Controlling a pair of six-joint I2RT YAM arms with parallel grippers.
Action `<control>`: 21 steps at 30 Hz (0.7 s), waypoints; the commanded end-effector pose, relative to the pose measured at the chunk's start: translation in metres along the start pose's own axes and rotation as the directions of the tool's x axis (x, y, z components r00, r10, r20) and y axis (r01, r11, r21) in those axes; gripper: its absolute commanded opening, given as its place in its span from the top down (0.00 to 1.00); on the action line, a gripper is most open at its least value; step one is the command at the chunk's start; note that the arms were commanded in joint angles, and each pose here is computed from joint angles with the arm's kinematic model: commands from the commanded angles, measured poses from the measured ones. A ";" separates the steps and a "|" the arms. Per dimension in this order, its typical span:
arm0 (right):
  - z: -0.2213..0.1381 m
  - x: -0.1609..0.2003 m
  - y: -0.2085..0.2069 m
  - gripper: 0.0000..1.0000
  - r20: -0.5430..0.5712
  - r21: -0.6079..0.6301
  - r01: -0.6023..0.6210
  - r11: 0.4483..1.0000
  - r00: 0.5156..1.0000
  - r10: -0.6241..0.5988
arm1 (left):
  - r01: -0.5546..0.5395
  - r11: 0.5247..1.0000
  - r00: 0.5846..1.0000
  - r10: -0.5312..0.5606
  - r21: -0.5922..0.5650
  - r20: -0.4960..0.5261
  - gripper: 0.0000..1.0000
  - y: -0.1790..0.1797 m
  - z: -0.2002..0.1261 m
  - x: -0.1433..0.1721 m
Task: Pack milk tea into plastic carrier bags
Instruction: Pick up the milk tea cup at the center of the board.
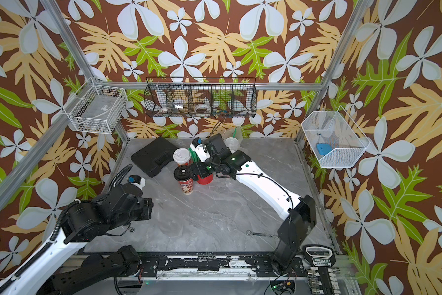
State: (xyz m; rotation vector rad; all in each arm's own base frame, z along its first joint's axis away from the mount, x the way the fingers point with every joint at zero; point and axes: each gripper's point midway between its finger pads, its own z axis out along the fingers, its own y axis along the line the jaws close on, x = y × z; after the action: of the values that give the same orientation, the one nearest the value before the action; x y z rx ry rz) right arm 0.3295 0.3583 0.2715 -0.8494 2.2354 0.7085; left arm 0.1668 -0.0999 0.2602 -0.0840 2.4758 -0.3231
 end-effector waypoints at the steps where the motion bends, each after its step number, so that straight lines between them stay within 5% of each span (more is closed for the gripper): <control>1: 0.016 0.002 0.001 0.03 -0.050 0.033 0.062 0.998 0.997 -0.061 | -0.029 0.993 0.999 0.033 -0.113 0.031 1.00 0.024 -0.012 -0.005; 12: 0.066 0.003 0.000 0.02 -0.146 0.120 0.148 0.982 0.981 -0.130 | -0.078 0.991 0.997 0.079 -0.104 0.003 1.00 0.020 0.006 0.003; 21: 0.086 0.007 -0.010 0.13 -0.198 0.198 0.194 0.961 0.968 -0.155 | -0.083 0.993 0.996 0.085 -0.085 0.013 1.00 0.015 0.016 0.002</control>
State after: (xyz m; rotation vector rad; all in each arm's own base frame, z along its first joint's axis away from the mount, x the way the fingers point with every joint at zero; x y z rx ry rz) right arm 0.3615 0.4128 0.2133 -1.0151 2.2919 0.3759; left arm 0.1715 -0.0861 0.2422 -0.0276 2.4844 -0.1633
